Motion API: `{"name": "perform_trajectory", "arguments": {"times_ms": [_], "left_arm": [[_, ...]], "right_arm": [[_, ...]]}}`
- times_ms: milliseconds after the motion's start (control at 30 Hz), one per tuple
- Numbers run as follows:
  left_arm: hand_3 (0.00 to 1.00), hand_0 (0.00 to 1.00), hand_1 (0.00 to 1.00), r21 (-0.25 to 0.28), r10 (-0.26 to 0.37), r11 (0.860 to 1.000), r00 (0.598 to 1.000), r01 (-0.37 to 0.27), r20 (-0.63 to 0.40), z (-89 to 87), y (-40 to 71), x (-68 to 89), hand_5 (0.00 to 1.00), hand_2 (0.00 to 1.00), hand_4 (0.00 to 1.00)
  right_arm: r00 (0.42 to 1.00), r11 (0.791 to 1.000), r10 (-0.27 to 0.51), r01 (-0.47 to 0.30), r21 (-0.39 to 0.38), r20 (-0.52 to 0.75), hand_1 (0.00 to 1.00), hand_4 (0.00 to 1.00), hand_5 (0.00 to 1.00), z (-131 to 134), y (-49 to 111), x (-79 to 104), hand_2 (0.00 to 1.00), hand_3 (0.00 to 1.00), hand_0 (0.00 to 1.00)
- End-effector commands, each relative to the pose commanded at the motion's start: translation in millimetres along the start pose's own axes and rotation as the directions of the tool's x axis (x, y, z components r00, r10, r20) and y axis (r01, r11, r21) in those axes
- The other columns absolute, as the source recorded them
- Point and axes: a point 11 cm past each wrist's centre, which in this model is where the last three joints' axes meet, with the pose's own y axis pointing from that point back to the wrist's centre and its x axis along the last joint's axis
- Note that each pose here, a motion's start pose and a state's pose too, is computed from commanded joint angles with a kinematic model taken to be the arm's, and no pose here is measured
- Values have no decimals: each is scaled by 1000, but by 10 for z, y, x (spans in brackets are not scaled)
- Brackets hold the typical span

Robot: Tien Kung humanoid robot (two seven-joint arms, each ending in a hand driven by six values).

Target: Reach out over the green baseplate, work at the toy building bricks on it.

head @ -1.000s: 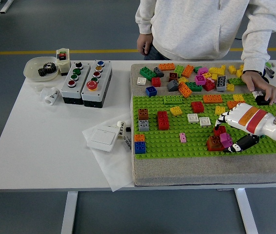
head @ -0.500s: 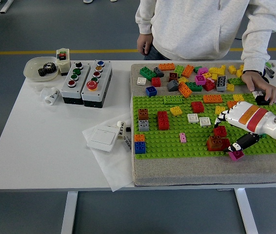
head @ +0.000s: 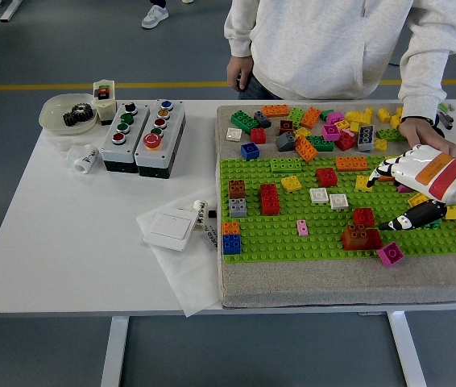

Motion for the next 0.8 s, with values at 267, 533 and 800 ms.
{"name": "perform_trajectory", "arguments": {"times_ms": [267, 533, 800], "left_arm": [[754, 759, 791, 2, 0, 1000, 1000, 0, -3, -12, 0, -2, 691, 842, 790], [748, 759, 790, -2, 4, 1000, 1000, -4, -2, 1, -2, 14, 694, 842, 792], [746, 759, 791, -2, 6, 1000, 1000, -6, 0, -1, -3, 20, 690, 842, 789]], "right_arm": [[982, 977, 172, -159, -140, 82, 400, 933, 482, 174, 182, 188, 583, 532, 178], [918, 915, 356, -305, -264, 173, 399, 800, 477, 248, 385, 327, 529, 497, 191], [775, 797, 567, -430, -424, 279, 394, 783, 479, 316, 608, 424, 521, 492, 203]]}}
